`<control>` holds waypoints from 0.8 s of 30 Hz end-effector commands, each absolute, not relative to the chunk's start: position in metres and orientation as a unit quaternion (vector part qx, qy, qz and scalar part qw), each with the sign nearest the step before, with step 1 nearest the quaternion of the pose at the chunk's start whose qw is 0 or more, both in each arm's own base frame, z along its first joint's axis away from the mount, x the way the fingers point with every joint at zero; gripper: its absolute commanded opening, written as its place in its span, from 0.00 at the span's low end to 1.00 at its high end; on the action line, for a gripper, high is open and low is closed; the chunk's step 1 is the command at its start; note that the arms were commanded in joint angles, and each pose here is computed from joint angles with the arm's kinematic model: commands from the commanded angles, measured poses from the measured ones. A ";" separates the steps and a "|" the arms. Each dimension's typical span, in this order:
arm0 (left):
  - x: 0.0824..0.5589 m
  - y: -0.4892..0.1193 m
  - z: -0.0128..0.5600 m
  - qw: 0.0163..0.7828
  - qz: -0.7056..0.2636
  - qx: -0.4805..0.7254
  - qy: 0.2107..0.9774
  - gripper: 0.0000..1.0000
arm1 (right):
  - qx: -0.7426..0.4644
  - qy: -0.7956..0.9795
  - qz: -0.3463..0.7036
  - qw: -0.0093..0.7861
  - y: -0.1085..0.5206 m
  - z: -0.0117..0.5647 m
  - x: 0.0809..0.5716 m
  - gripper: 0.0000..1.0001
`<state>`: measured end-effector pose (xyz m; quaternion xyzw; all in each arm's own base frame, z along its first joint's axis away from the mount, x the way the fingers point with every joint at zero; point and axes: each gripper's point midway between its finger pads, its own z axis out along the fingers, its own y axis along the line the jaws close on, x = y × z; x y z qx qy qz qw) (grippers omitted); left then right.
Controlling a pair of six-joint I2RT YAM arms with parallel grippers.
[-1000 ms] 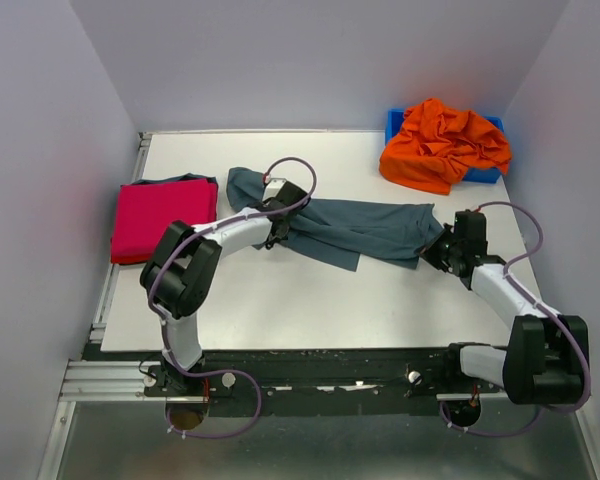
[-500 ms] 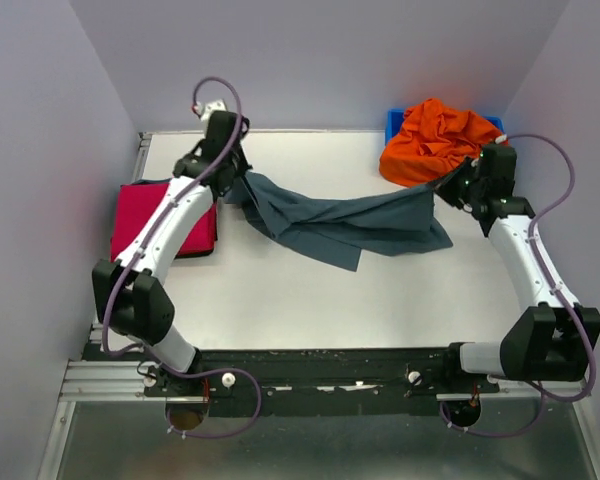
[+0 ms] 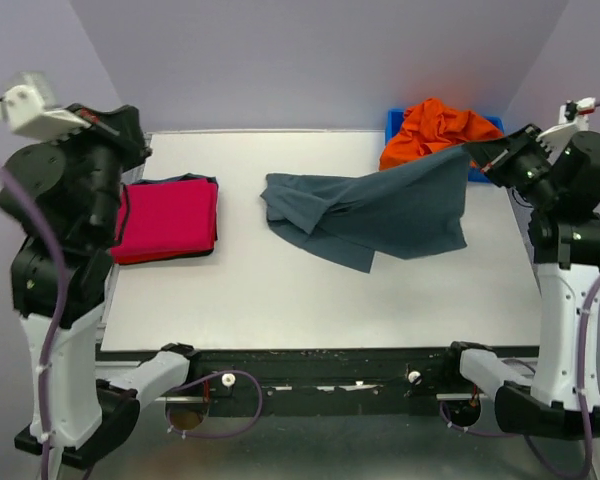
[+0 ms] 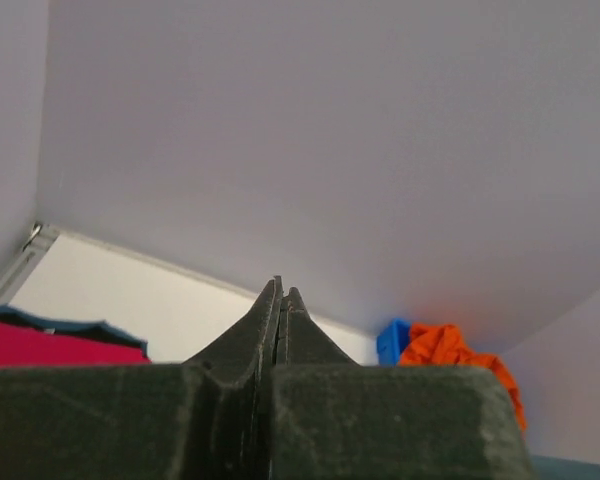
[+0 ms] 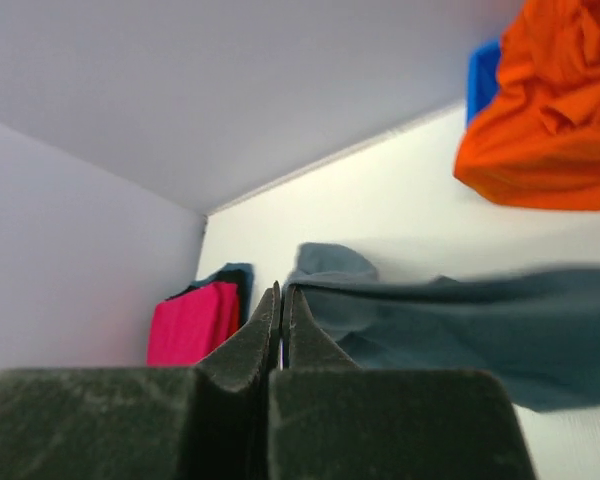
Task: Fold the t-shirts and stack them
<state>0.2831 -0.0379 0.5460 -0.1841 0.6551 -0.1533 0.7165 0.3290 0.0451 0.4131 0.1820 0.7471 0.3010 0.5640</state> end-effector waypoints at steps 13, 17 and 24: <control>0.333 -0.144 0.272 0.494 -0.248 -0.125 0.824 0.60 | 0.286 0.801 0.234 0.470 0.027 0.251 0.276 0.01; 0.351 -0.163 0.238 0.473 -0.234 -0.107 0.843 0.71 | 0.324 0.808 0.196 0.451 0.016 0.204 0.262 0.01; 0.397 -0.186 0.205 0.453 -0.219 -0.091 0.860 0.79 | 0.311 0.819 0.229 0.425 0.030 0.160 0.261 0.01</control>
